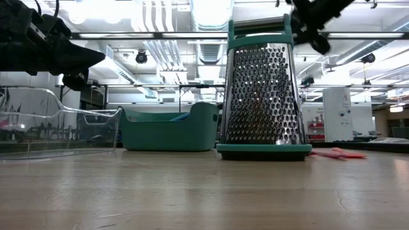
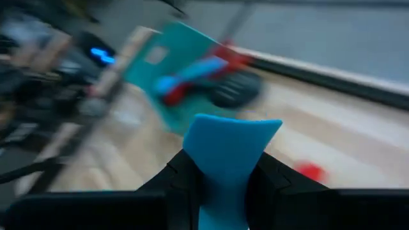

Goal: Pick & Place Kitchen Items
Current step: Put the blue spatula into the top transparent bin

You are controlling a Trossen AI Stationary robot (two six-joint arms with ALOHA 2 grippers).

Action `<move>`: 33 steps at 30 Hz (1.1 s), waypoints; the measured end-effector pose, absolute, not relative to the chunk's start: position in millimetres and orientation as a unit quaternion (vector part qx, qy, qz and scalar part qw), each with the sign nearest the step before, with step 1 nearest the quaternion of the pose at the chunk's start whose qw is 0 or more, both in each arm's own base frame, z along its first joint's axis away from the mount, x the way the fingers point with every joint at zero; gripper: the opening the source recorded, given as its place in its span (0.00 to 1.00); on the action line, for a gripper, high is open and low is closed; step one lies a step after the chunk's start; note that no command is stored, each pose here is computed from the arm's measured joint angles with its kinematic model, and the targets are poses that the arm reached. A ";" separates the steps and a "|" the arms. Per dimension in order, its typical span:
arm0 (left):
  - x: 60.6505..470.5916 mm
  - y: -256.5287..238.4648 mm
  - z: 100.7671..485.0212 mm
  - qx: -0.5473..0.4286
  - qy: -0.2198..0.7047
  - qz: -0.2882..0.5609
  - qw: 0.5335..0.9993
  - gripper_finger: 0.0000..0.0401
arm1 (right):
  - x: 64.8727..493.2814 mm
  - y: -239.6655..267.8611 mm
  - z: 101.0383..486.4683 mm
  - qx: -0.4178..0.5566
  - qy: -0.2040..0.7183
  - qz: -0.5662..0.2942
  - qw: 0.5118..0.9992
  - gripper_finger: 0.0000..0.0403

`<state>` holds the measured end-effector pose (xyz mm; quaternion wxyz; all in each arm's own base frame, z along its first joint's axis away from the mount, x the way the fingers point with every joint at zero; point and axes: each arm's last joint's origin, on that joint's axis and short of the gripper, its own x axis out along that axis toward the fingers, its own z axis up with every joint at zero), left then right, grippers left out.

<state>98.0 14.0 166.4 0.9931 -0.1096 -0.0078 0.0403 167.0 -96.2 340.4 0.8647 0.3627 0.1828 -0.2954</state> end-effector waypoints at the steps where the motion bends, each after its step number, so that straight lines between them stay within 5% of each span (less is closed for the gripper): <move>1: 98.0 14.0 166.5 -0.110 -0.008 0.040 0.993 0.02 | 172.0 -92.9 343.9 0.355 0.168 -0.278 0.876 0.18; 10: 98.0 13.9 166.4 -0.110 -0.008 0.040 0.993 0.02 | 206.0 -71.4 370.0 0.227 0.075 -0.215 0.947 0.17; 16: 98.0 13.9 166.4 -0.110 -0.008 0.040 0.993 0.02 | 225.4 -72.9 377.3 0.111 0.082 -0.267 0.954 0.18; 25: 98.0 14.0 166.4 -0.109 -0.008 0.040 0.993 0.02 | 277.8 -61.2 405.8 -0.011 0.038 -0.211 0.977 0.17; 33: 98.3 14.0 165.8 -0.096 -0.002 0.040 0.995 0.02 | 346.4 -38.6 394.1 -0.059 0.064 -0.151 0.985 0.17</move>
